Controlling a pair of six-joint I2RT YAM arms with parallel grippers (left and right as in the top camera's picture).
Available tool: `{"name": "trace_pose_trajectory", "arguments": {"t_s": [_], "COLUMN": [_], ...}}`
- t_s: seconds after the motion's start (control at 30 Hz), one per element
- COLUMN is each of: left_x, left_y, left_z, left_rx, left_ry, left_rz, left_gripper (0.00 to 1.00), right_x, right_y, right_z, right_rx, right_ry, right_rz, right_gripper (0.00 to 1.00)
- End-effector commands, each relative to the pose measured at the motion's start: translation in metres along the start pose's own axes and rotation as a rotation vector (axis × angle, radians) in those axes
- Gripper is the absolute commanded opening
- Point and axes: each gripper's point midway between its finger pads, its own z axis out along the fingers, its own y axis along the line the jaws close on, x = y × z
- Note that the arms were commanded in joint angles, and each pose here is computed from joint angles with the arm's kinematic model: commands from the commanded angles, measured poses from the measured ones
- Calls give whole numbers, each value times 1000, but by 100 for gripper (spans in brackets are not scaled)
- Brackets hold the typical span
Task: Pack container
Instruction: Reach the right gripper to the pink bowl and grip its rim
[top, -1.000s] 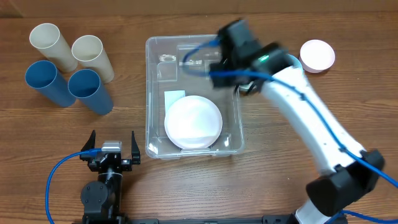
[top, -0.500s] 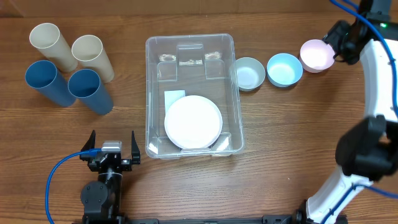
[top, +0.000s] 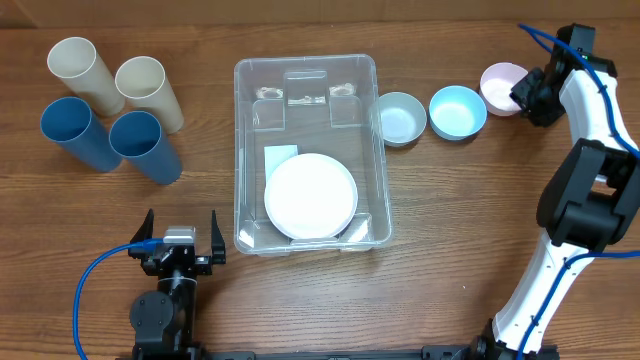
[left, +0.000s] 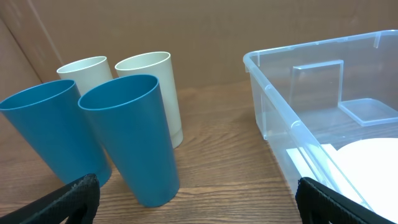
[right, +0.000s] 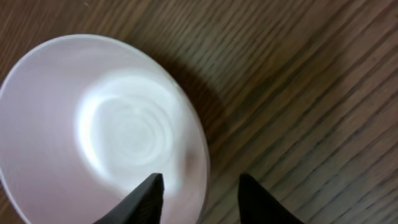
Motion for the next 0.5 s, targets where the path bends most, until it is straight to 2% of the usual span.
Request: {"name": "trace_pose_trajectory", "arguments": {"t_s": [0.0, 0.07, 0.1, 0.17, 0.33, 0.47], "left_x": [-1, -1, -1, -1, -1, -1], "left_y": [1, 1, 1, 1, 1, 1], "left_z": [0, 0, 0, 0, 0, 0], "left_rx": [-3, -3, -4, -3, -3, -4], "left_ry": [-7, -8, -7, -7, -8, -8], "left_rz": [22, 22, 22, 22, 22, 22], "left_gripper": [100, 100, 100, 100, 100, 100], "right_x": [3, 5, 6, 6, 3, -28], "right_y": [-3, -5, -5, -6, -6, 10], "right_z": [7, 8, 8, 8, 1, -57], "right_rx": [23, 28, 30, 31, 33, -8], "right_ry": [10, 17, 20, 22, 22, -42], "right_rz": [16, 15, 15, 15, 15, 11], "right_gripper": [31, 20, 11, 4, 4, 4]}}
